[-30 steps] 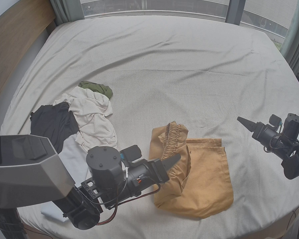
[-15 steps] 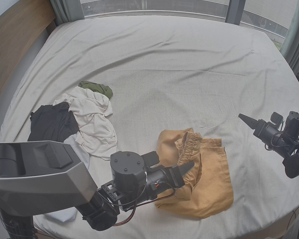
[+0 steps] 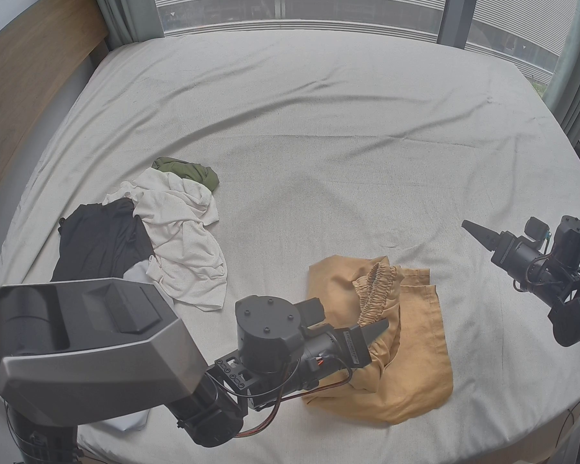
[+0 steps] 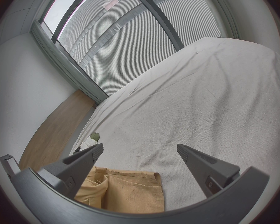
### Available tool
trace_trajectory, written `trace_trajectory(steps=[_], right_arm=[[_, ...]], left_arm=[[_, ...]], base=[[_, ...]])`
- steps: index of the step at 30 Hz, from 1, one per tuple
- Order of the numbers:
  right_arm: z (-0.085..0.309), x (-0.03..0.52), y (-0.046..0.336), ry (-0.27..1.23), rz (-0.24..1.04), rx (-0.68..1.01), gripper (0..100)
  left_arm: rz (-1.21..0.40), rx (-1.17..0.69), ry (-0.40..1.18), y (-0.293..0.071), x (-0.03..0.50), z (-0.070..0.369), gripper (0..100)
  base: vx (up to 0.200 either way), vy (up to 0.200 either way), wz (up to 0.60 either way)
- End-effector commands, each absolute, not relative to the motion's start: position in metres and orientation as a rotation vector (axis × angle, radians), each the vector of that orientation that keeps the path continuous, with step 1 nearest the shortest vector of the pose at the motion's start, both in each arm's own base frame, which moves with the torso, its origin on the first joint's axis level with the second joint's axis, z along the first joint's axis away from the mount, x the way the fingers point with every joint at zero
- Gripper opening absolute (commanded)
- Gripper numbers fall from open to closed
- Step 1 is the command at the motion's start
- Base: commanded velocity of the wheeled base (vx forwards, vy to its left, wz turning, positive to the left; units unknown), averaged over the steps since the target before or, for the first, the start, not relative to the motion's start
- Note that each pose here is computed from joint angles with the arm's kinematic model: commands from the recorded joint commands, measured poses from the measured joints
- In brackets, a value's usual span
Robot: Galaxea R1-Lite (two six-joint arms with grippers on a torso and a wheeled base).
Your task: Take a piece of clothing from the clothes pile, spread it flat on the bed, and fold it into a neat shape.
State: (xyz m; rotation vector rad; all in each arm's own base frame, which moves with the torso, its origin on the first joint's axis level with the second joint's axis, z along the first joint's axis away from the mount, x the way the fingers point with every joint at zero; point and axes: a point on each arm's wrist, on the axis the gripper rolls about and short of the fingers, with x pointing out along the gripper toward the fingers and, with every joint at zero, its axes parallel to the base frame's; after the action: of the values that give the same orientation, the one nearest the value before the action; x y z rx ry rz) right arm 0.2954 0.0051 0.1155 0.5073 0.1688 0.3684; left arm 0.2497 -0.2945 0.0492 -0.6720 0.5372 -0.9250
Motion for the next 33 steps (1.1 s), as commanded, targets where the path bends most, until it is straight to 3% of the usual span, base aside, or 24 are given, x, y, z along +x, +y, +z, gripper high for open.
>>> trace_trajectory(steps=[1,2,18,26,33], right_arm=[[0.116,0.295,0.005,0.168,0.368,0.507,100],[0.116,0.295,0.005,0.168,0.368,0.507,100],[0.112,0.294,0.006,0.186,0.367,0.511,100],[0.105,0.279,0.013,0.243,0.384,0.511,100],[0.088,0.261,0.022,0.341,0.401,0.460,100]], left_arm=[[-0.928,-0.670,0.544,-0.297,0.250,0.048,0],[-0.929,-0.669,0.546,-0.298,0.250,0.048,100],[-0.913,-0.672,0.521,-0.301,0.253,0.056,100],[-0.821,-0.656,0.494,-0.249,0.245,0.074,100],[-0.748,-0.586,0.445,-0.207,0.243,0.063,100]], base=[[0.000,0.000,0.00],[0.000,0.000,0.00],[0.000,0.000,0.00],[0.000,0.000,0.00],[0.000,0.000,0.00]])
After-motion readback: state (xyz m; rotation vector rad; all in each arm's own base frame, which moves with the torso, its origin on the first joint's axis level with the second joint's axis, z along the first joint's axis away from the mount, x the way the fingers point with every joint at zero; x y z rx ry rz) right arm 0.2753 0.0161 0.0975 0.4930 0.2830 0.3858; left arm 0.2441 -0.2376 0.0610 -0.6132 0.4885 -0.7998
